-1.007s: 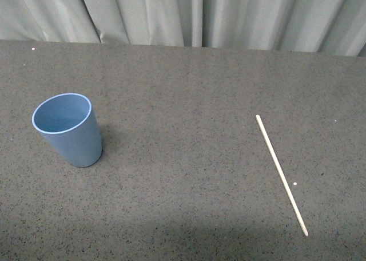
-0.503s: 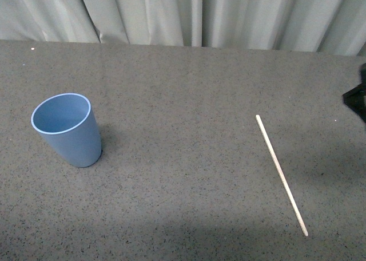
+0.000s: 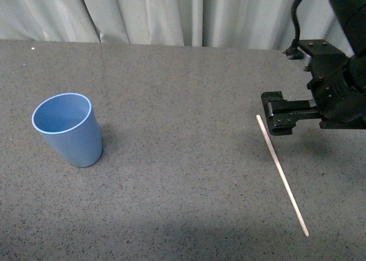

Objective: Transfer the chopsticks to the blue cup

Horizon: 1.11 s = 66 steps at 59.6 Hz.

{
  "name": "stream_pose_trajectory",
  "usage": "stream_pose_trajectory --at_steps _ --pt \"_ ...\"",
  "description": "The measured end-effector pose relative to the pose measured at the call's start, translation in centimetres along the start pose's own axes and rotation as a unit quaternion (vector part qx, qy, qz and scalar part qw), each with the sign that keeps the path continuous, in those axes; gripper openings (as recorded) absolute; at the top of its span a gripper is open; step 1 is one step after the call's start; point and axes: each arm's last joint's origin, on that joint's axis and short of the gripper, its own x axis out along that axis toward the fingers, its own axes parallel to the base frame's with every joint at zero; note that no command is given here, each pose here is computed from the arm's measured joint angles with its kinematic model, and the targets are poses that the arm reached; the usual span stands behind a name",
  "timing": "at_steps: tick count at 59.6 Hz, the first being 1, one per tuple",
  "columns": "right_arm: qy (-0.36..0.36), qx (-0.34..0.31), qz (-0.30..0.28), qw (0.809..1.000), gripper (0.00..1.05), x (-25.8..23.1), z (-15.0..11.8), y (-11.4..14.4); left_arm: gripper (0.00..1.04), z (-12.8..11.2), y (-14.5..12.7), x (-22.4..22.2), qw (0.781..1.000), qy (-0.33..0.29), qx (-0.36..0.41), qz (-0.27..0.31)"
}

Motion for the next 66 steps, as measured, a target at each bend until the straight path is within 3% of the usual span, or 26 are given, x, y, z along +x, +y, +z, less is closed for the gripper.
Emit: stream_pose_trajectory --at_steps 22,52,55,66 --pt "0.043 0.015 0.018 0.999 0.95 3.1 1.6 1.7 0.98 0.0 0.0 0.0 1.000 0.000 0.000 0.000" --pt "0.104 0.030 0.003 0.994 0.95 4.4 0.1 3.1 0.98 0.0 0.0 0.0 1.000 0.000 0.000 0.000" --pt "0.105 0.033 0.000 0.994 0.92 4.4 0.1 3.1 0.98 0.0 0.0 0.0 1.000 0.000 0.000 0.000" --pt "0.104 0.042 -0.003 0.994 0.62 4.6 0.3 3.1 0.98 0.0 0.0 0.0 1.000 0.000 0.000 0.000"
